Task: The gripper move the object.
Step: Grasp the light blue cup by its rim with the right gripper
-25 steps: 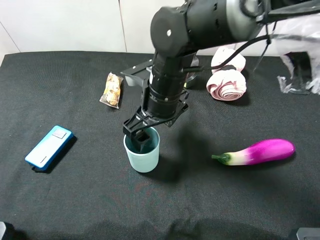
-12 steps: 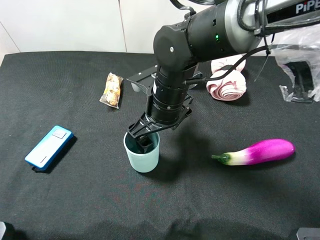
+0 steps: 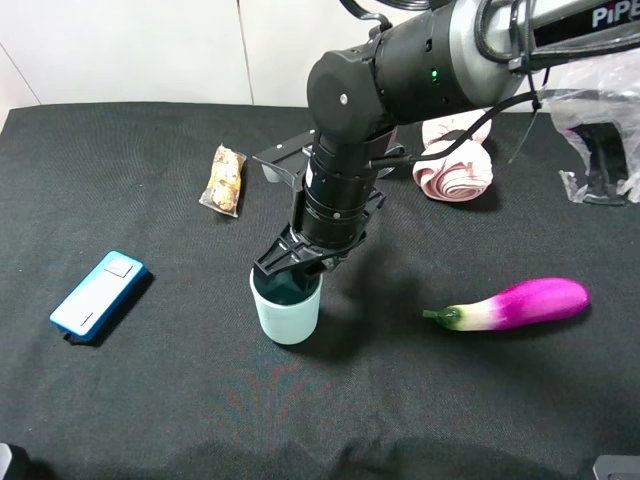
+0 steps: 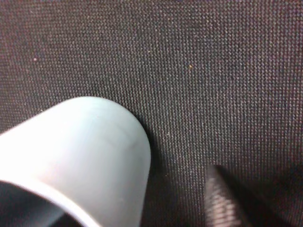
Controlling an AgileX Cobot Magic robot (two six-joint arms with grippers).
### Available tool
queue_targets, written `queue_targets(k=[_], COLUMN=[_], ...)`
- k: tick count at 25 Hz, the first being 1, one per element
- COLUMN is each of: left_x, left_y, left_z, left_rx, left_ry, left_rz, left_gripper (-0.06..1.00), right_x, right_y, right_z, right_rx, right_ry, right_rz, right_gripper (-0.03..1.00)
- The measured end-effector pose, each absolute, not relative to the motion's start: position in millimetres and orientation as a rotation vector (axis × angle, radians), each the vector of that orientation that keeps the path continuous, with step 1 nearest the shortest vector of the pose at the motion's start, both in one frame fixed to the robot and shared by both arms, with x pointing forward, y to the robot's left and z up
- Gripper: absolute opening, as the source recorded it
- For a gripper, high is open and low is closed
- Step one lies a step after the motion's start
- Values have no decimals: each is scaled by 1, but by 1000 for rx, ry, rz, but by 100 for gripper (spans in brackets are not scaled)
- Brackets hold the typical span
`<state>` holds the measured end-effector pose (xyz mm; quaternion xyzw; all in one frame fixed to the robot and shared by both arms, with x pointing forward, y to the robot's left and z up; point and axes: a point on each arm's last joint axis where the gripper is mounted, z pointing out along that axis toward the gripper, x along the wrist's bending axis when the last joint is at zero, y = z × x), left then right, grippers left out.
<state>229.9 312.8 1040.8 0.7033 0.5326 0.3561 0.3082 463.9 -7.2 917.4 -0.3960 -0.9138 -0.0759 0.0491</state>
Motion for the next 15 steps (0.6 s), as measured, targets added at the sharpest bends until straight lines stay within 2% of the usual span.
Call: queue_targets(k=[8,10,15], left_x=[230,230,230], left_y=[313,313,313], left_z=[1041,1041,1041], left_rx=[1859,1859,1859], left_ry=[1408,1408,1408], left_rz=[941,941,941], left_gripper=[93,93,93], right_x=[464,464,463], right_y=[-7,-7,-7], right_z=[917,918,918], right_rx=[-1209,-1212,-1213], right_ry=[-2780,-2775,-2773], right_rz=[-233,-234,-233], right_gripper=[7,0,0])
